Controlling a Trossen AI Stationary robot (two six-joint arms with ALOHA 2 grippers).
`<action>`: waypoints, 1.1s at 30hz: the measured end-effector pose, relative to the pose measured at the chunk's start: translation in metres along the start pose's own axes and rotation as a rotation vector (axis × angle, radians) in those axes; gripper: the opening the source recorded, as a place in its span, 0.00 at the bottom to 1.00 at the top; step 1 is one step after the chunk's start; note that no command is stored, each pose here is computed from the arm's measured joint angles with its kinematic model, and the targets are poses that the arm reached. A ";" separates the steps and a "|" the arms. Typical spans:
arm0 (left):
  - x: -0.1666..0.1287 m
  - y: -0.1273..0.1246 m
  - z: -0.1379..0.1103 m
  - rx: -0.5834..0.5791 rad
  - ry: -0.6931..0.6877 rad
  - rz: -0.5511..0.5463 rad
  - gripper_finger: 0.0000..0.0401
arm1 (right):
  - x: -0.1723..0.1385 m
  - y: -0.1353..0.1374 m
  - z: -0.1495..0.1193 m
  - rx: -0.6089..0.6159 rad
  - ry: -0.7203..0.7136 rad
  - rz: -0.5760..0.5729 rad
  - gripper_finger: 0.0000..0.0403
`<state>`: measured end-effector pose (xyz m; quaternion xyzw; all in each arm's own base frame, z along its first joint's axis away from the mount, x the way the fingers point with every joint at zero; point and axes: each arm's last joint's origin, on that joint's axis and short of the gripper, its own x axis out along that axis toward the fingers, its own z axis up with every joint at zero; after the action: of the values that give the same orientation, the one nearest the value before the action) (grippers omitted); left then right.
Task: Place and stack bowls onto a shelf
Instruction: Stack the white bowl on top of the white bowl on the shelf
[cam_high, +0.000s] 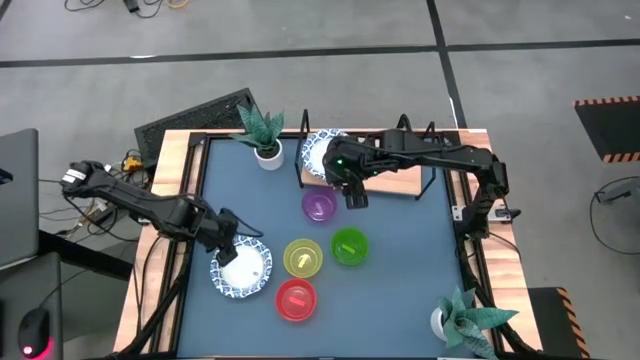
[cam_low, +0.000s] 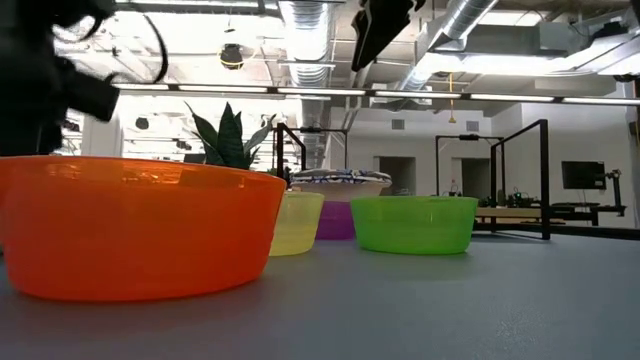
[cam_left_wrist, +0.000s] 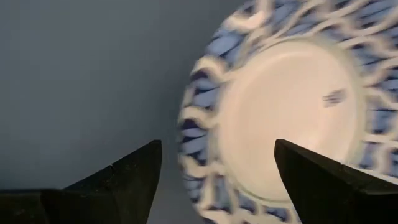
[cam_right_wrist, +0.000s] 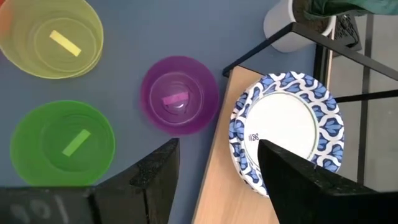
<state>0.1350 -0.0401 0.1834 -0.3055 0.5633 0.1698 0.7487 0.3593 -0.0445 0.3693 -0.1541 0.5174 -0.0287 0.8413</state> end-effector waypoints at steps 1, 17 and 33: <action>0.004 0.003 -0.002 -0.010 0.010 0.008 0.74 | 0.000 0.000 0.000 0.005 0.000 0.000 0.60; 0.030 0.005 -0.007 -0.062 0.036 -0.090 0.38 | -0.001 0.009 0.002 0.033 0.002 0.013 0.58; 0.010 -0.009 0.002 -0.272 -0.011 -0.169 0.01 | -0.005 0.021 0.008 -0.053 -0.030 0.023 0.55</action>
<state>0.1449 -0.0468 0.1762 -0.4495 0.5033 0.1828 0.7150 0.3617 -0.0218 0.3705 -0.1709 0.5070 -0.0029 0.8448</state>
